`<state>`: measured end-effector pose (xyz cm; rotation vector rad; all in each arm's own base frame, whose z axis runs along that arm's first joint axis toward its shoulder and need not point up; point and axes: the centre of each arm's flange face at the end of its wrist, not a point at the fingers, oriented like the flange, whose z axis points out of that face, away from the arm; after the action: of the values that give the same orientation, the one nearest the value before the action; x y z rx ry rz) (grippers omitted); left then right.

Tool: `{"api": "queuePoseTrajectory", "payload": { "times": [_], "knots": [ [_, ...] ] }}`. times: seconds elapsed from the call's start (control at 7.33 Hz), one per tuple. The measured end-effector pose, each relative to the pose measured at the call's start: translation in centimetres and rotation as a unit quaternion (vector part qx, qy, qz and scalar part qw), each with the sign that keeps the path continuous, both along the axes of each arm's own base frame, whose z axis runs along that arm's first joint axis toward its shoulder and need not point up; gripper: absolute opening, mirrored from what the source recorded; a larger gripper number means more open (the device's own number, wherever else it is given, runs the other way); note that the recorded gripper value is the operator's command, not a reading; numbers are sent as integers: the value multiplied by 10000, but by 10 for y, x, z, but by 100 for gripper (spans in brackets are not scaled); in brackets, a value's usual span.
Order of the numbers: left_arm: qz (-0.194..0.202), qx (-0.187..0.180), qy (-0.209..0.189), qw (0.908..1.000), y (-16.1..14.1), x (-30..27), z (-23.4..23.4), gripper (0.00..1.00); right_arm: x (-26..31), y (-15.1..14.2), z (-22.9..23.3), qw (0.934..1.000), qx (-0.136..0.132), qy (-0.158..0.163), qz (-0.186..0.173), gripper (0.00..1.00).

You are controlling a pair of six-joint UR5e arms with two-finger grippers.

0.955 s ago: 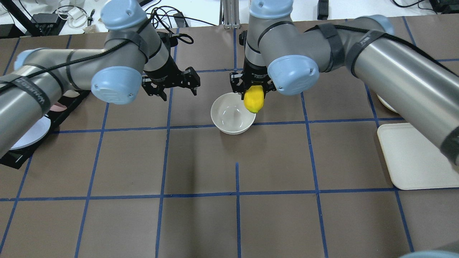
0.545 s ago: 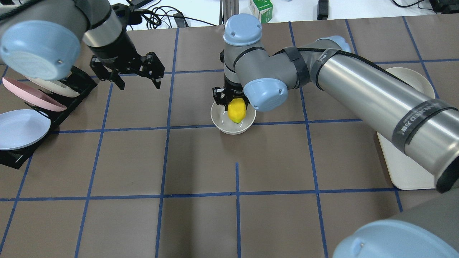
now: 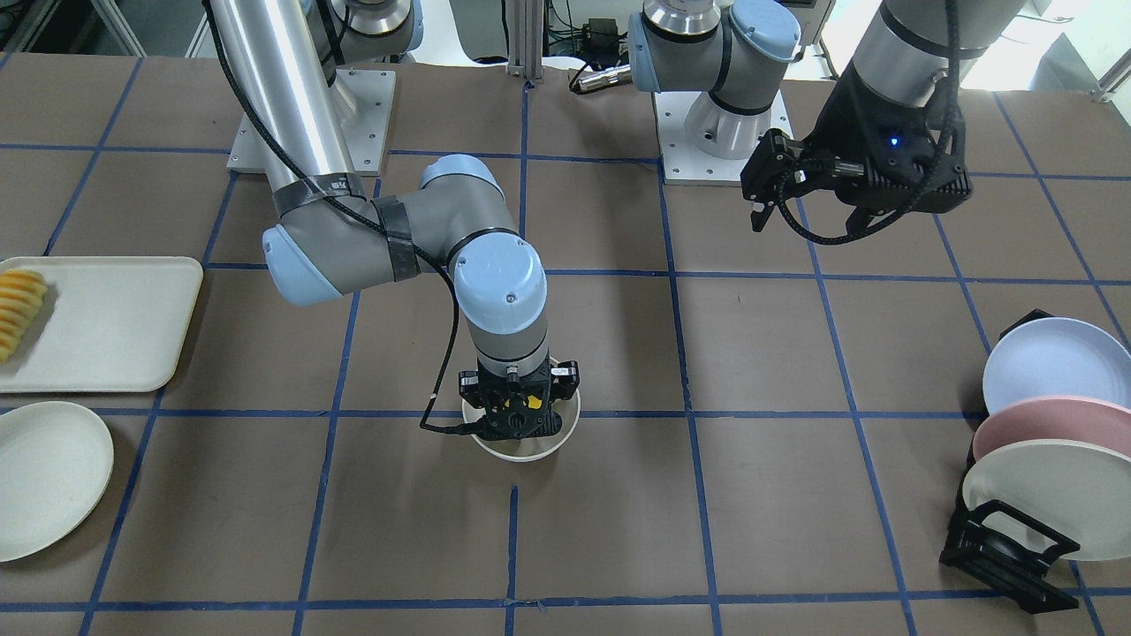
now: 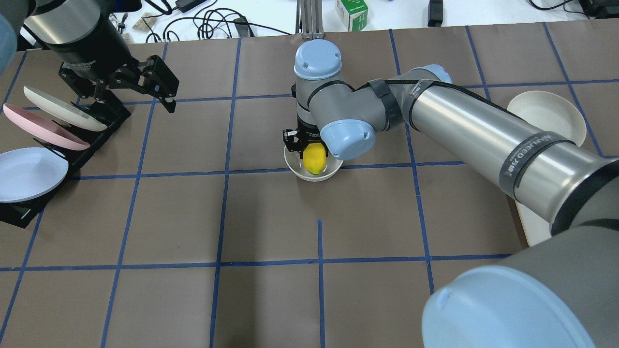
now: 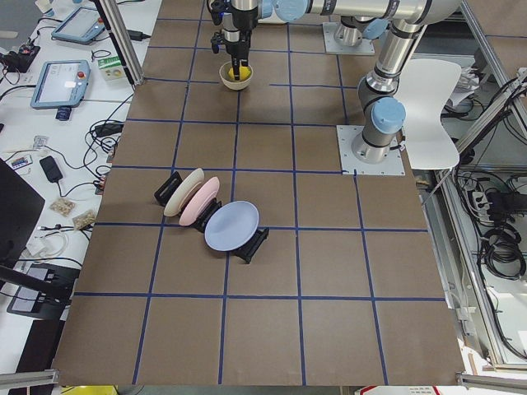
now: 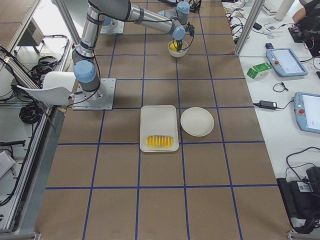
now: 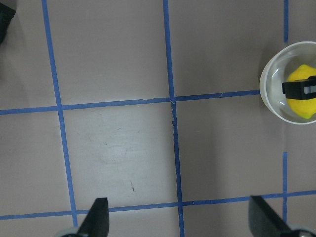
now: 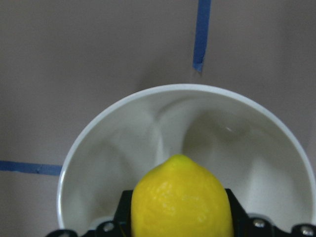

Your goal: Place bowl and put lemon in it

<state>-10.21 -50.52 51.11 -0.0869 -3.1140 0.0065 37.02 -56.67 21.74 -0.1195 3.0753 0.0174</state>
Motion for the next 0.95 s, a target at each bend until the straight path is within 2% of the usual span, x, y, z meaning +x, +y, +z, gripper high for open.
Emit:
{"api": "queuePoseTrajectory", "payload": {
  "times": [0.14,0.27,0.55,0.68,0.95],
  "knots": [
    [4,29,46,10000,0,-1,-3,100,0,-1,-5,10000,9,23,1,94],
    [-12,57,59,10000,0,-3,-6,100,0,-1,-6,10000,4,42,2,100],
    [-12,55,38,10000,1,-3,-7,100,-1,-1,4,10000,-88,46,-4,100],
    [-11,50,39,10000,2,-3,-6,100,-4,-1,29,9997,-230,3,-13,100],
    [-23,6,0,10000,2,-2,-2,100,-20,17,110,9988,-487,-37,-59,100]
  ]
}}
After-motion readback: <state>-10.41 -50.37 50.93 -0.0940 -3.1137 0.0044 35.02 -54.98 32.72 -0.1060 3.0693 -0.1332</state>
